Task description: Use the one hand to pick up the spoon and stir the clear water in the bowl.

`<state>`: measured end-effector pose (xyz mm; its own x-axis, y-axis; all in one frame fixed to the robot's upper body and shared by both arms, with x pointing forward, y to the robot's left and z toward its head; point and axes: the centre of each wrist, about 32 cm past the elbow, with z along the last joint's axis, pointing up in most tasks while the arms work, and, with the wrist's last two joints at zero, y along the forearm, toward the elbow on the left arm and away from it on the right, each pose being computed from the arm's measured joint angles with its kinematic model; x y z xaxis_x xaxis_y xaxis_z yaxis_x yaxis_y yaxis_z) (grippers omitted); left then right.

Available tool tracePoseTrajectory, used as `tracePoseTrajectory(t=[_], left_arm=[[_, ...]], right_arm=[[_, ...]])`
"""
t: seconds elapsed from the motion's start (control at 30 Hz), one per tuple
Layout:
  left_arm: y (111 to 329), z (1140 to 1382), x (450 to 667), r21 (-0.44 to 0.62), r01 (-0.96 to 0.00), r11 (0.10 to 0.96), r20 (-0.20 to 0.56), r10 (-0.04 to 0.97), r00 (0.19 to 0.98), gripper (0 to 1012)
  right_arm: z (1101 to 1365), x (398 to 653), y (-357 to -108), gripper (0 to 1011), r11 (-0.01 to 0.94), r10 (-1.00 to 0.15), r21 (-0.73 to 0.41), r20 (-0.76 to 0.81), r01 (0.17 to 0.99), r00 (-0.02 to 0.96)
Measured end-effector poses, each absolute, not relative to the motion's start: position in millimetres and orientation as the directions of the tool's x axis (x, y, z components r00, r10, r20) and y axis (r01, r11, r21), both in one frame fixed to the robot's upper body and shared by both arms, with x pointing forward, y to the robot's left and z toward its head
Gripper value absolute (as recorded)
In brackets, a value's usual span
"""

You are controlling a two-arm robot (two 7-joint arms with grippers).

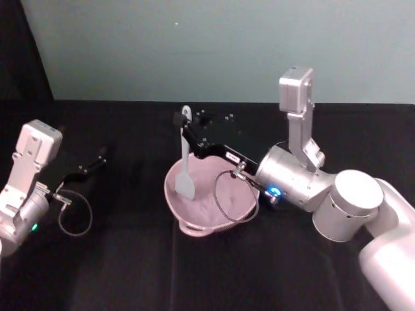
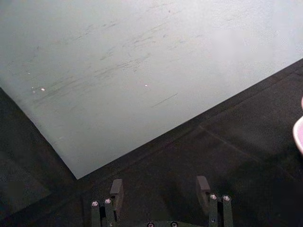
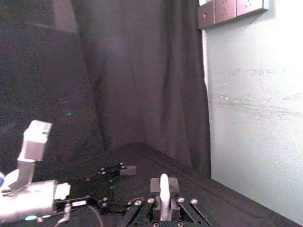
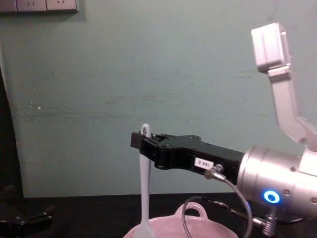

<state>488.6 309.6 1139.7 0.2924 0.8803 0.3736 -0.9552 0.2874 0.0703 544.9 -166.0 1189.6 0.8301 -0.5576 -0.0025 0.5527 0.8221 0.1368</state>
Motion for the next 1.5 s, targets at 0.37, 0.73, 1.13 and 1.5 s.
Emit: tracePoseTrajectory(t=[0.37,0.73,1.13,1.5], left_arm=[[309.6,1139.8,488.6,0.070,-0.955,0.287,0.374,0.880,0.292,1011],[309.7,1139.8,488.6,0.070,-0.955,0.287,0.374,0.880,0.292,1011],[309.7,1139.8,488.6,0.070,-0.955,0.287,0.374,0.880,0.292,1011],[309.7,1139.8,488.6,0.070,-0.955,0.287,0.374,0.880,0.292,1011]], right_arm=[[1185.6,572.5,-173.7,110,0.789,-0.605,0.125,-0.010,0.602,0.796],[1185.1,564.0,-209.7,110,0.732,-0.676,0.117,0.001,0.671,0.737],[1193.4,535.8,-212.5,110,0.747,-0.662,0.122,0.044,0.654,0.748],[1187.7,529.8,-188.3,110,0.796,-0.601,0.115,0.027,0.595,0.799]])
